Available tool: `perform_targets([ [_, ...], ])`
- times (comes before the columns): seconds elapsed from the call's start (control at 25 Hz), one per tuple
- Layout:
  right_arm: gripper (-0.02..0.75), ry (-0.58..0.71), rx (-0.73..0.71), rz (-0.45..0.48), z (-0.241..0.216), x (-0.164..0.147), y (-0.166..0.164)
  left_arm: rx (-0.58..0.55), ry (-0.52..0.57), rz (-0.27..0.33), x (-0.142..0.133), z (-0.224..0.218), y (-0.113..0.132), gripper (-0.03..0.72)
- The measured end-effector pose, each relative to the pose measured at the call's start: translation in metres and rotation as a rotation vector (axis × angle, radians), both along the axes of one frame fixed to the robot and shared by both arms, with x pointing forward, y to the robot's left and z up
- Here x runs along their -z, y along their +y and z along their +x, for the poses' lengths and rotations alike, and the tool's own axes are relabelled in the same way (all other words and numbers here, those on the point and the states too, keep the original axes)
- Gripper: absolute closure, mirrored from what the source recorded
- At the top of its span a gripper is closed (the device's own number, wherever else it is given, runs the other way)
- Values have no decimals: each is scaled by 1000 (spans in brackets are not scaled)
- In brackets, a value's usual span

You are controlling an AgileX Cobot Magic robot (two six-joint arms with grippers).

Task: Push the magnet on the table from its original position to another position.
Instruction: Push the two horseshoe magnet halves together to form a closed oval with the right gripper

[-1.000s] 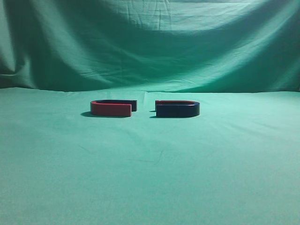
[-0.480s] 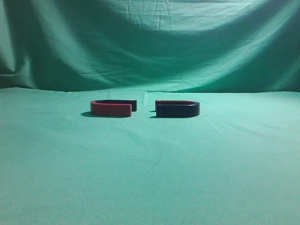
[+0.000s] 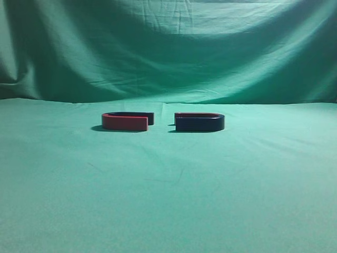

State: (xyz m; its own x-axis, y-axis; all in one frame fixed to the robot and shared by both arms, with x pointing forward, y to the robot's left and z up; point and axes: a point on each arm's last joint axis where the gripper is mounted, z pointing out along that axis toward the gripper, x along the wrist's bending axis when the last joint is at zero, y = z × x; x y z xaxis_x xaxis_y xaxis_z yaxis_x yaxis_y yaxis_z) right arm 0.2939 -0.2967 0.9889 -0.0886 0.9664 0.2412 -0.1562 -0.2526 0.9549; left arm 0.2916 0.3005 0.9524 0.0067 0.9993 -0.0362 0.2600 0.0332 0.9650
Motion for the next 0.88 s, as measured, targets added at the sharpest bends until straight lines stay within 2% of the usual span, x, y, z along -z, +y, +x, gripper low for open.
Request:
perform_targets([
  [0.12, 738, 50, -17, -11, 0, -10, 2, 0, 0, 0, 0, 0, 0, 316],
  [0.24, 738, 210, -46, -68, 7, -24, 5, 0, 0, 0, 0, 0, 0, 316],
  [0.36, 738, 438, -86, -138, 24, -31, 9, 0, 0, 0, 0, 0, 0, 316],
  [0.6, 738, 916, -231, -171, 61, -36, 21, 0, 0, 0, 0, 0, 0, 316],
  [0.72, 738, 1061, -304, -118, 80, -36, 29, 0, 0, 0, 0, 0, 0, 316],
  [0.88, 738, 1134, -355, 20, 101, -30, 38, 0, 0, 0, 0, 0, 0, 316],
])
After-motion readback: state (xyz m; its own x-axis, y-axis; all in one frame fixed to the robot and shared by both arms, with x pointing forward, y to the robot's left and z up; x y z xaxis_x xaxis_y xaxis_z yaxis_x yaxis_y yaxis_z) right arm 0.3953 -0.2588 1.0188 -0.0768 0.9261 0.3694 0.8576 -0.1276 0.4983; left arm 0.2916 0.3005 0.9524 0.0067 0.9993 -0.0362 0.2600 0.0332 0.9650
